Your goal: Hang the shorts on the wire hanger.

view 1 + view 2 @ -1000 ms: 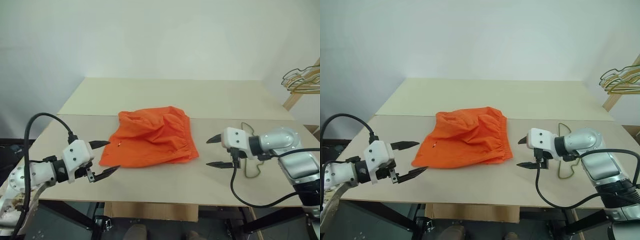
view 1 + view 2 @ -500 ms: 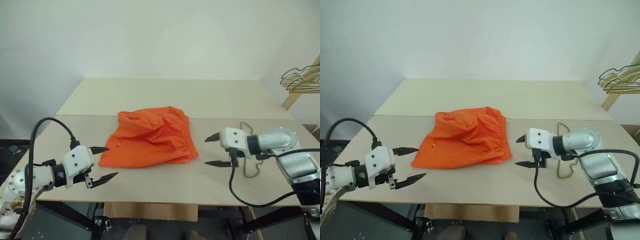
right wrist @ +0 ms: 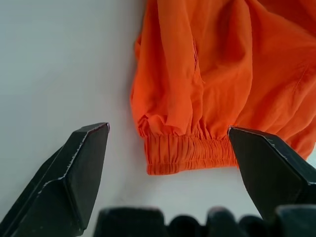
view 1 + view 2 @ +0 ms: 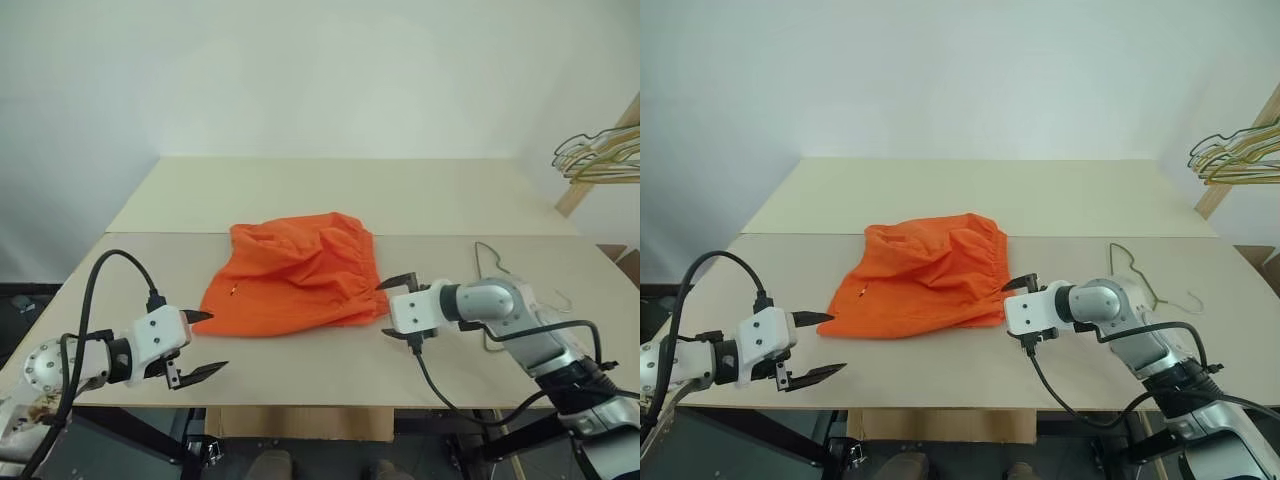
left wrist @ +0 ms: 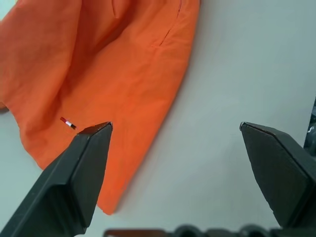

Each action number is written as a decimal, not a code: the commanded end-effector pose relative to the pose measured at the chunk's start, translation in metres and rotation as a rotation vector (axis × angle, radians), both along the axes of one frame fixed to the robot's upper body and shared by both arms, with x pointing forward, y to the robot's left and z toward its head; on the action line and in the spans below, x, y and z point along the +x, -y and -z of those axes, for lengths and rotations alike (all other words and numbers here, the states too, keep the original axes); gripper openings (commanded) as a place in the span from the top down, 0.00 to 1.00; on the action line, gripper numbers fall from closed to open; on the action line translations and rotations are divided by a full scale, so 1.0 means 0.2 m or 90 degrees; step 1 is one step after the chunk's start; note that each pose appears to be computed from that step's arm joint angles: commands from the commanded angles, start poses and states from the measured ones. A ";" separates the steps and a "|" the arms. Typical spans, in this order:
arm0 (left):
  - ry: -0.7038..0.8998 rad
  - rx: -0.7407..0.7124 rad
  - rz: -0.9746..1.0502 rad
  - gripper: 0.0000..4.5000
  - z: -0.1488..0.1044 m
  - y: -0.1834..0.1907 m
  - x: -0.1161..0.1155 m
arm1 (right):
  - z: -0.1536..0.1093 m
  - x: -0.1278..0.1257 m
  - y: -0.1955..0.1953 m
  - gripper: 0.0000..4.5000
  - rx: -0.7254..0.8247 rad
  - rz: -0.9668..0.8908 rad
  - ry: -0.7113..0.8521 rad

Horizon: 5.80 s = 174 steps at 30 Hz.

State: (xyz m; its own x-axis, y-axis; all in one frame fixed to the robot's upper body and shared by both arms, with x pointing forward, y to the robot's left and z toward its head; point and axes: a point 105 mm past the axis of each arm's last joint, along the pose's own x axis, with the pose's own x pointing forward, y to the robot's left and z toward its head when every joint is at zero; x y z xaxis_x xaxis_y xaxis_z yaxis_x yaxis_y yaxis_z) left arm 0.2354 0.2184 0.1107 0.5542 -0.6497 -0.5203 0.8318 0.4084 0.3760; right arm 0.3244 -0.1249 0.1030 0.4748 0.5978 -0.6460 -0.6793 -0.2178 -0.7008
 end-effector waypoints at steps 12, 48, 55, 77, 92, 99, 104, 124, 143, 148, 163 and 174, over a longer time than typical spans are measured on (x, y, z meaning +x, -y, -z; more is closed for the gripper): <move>0.011 0.014 -0.008 0.00 0.01 -0.01 0.00 | 0.06 0.08 -0.06 0.79 0.002 -0.022 0.030; 0.062 0.142 -0.045 1.00 0.23 -0.18 0.34 | 0.06 0.03 -0.08 1.00 0.031 -0.023 0.013; 0.060 0.187 0.032 1.00 0.09 -0.18 0.15 | -0.06 -0.15 -0.12 1.00 0.078 -0.076 -0.060; 0.881 -0.226 -0.507 1.00 -1.67 -0.26 0.71 | -1.62 0.51 0.13 1.00 0.620 0.268 0.647; 0.395 0.208 -0.095 1.00 -0.30 -0.17 0.38 | -0.25 0.35 0.02 1.00 0.138 0.025 0.259; 0.220 0.267 0.004 1.00 -0.10 -0.13 0.13 | -0.09 0.17 0.00 1.00 0.097 -0.083 0.158; 0.106 0.319 0.077 1.00 -0.06 -0.13 -0.02 | -0.01 0.05 0.08 1.00 0.005 -0.151 0.084; -0.120 0.367 0.092 1.00 0.02 -0.13 -0.31 | 0.03 -0.14 0.17 1.00 -0.122 -0.145 -0.077; -0.037 0.271 0.029 0.01 -0.22 -0.26 -0.26 | -0.24 0.03 0.44 0.00 0.110 0.237 -0.214; 0.083 0.088 0.002 0.01 -0.34 -0.20 -0.14 | -0.32 0.21 0.47 0.00 0.307 0.405 -0.200; 0.106 -0.375 0.203 0.01 -0.53 0.24 -0.16 | -0.01 0.40 0.57 0.00 0.511 0.916 -0.261; 0.079 -0.352 0.184 0.01 -0.50 0.23 -0.15 | 0.14 0.35 0.58 0.00 0.473 0.941 -0.322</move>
